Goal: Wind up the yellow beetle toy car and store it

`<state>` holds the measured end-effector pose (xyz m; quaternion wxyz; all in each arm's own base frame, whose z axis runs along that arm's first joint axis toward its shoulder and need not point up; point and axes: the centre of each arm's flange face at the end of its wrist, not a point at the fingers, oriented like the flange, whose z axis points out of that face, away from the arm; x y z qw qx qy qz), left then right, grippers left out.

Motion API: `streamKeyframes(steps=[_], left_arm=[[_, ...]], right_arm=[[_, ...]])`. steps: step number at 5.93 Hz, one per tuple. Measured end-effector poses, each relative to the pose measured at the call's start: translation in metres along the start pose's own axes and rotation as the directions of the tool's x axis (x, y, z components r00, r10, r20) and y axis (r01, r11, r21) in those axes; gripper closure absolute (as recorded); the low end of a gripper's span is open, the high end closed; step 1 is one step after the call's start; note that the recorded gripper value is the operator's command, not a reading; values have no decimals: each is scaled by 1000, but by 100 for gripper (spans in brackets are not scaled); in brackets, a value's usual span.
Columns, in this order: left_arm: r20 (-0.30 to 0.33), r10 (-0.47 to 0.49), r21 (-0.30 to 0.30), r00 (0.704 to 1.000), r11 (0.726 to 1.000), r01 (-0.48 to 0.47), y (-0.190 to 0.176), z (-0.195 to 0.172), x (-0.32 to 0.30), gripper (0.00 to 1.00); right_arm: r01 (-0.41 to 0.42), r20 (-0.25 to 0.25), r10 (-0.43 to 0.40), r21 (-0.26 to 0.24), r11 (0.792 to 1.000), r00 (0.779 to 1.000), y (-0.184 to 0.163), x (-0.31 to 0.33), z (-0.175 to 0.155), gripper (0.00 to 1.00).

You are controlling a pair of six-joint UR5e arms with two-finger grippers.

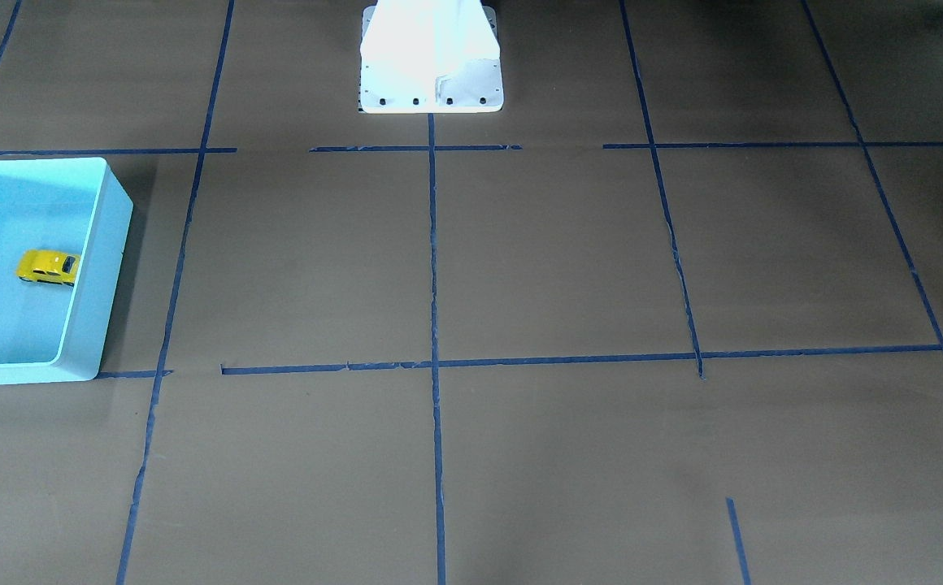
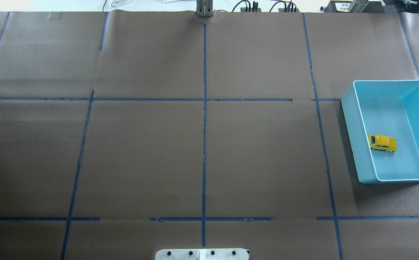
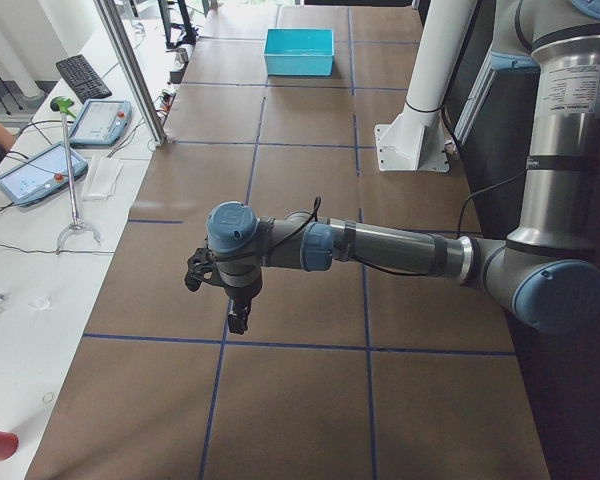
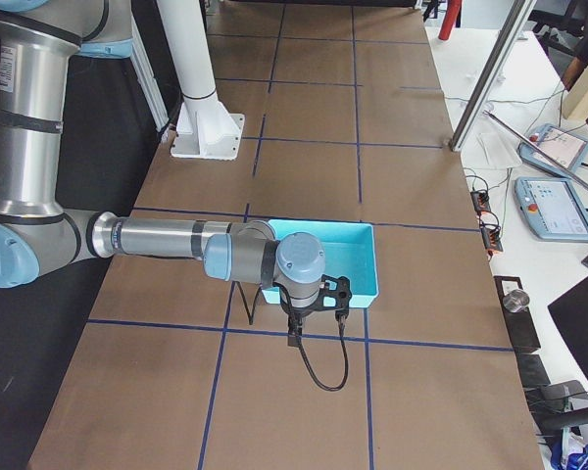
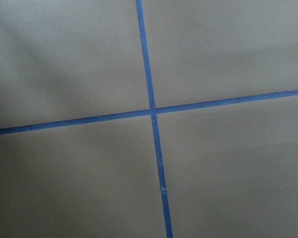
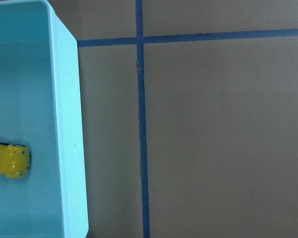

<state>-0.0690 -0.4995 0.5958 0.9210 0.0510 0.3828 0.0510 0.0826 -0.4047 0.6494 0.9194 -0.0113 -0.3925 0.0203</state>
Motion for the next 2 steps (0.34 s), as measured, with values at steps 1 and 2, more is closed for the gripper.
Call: streamKeyframes(steps=[1, 2], left_arm=[[0, 0, 0, 1000, 1000, 0, 0, 0, 0, 0], [0, 0, 0, 1000, 1000, 0, 0, 0, 0, 0]], right_arm=[[1, 0, -1, 1, 1000, 1000, 0, -1, 0, 0], [2, -1, -2, 2, 1000, 1000, 0, -1, -1, 0]])
